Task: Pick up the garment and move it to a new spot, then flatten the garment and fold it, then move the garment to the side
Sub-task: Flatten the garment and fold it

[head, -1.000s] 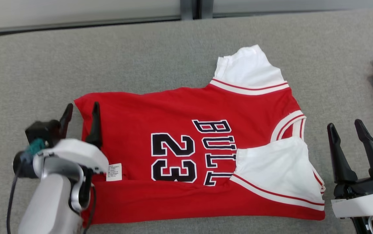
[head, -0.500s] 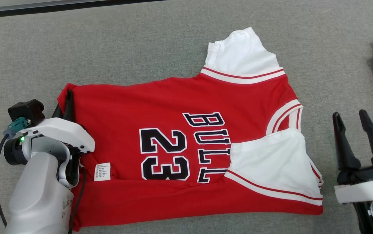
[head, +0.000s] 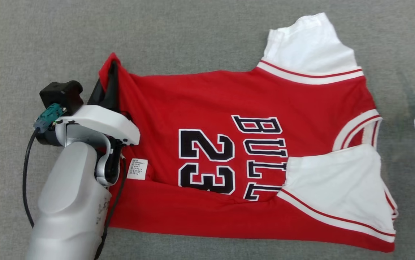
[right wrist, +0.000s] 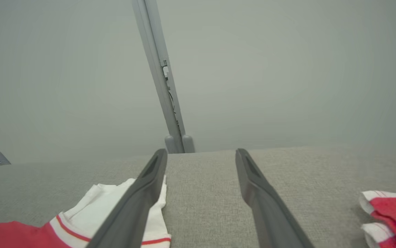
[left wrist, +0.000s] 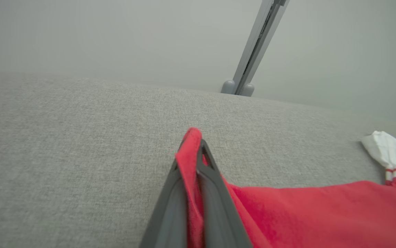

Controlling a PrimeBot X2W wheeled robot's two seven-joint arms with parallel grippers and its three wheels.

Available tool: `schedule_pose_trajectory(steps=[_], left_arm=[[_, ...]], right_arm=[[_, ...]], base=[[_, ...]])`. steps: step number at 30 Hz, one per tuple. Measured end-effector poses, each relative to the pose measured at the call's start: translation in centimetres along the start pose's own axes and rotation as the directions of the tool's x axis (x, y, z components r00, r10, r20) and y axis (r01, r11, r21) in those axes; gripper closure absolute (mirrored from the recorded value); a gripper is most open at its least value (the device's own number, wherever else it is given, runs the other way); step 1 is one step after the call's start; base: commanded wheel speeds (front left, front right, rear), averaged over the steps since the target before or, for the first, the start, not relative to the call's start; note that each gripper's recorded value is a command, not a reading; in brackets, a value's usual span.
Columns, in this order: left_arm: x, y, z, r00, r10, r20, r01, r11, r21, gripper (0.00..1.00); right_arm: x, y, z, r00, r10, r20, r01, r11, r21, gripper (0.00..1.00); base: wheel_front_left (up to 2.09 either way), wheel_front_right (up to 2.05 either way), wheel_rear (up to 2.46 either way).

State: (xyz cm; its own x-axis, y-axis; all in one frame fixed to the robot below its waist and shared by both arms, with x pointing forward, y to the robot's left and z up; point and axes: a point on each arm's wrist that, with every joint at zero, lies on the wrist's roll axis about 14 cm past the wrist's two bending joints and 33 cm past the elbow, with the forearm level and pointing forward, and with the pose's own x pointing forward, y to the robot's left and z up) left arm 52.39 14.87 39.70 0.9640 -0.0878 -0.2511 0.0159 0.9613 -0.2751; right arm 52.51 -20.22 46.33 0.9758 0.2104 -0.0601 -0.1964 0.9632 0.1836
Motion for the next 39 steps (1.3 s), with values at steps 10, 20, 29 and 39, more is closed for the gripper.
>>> schedule_pose_trajectory(steps=[10,20,29,39], left_arm=[[0.6,1.1,-0.9,1.000,0.000,0.008,0.000,1.000,0.026,1.00],[0.6,1.4,-1.1,1.000,0.015,0.010,-0.015,1.000,0.007,1.00],[0.0,1.3,0.5,0.998,0.023,0.054,-0.023,1.000,-0.004,1.00],[-2.7,1.4,2.7,0.994,0.017,0.105,-0.016,1.000,-0.015,1.00]], right_arm=[[9.9,3.4,-5.7,0.960,0.157,-0.234,-0.165,0.986,-0.018,0.00],[11.1,5.0,-11.7,0.822,0.200,-0.534,-0.251,0.968,-0.025,1.00],[11.6,5.9,-6.1,0.911,0.255,-0.325,-0.277,0.961,-0.022,1.00],[6.9,5.9,-0.3,0.954,0.282,-0.102,-0.281,0.959,0.024,1.00]], base=[[0.00,0.00,0.00],[0.00,0.00,0.00],[0.00,0.00,0.00],[0.00,0.00,0.00]])
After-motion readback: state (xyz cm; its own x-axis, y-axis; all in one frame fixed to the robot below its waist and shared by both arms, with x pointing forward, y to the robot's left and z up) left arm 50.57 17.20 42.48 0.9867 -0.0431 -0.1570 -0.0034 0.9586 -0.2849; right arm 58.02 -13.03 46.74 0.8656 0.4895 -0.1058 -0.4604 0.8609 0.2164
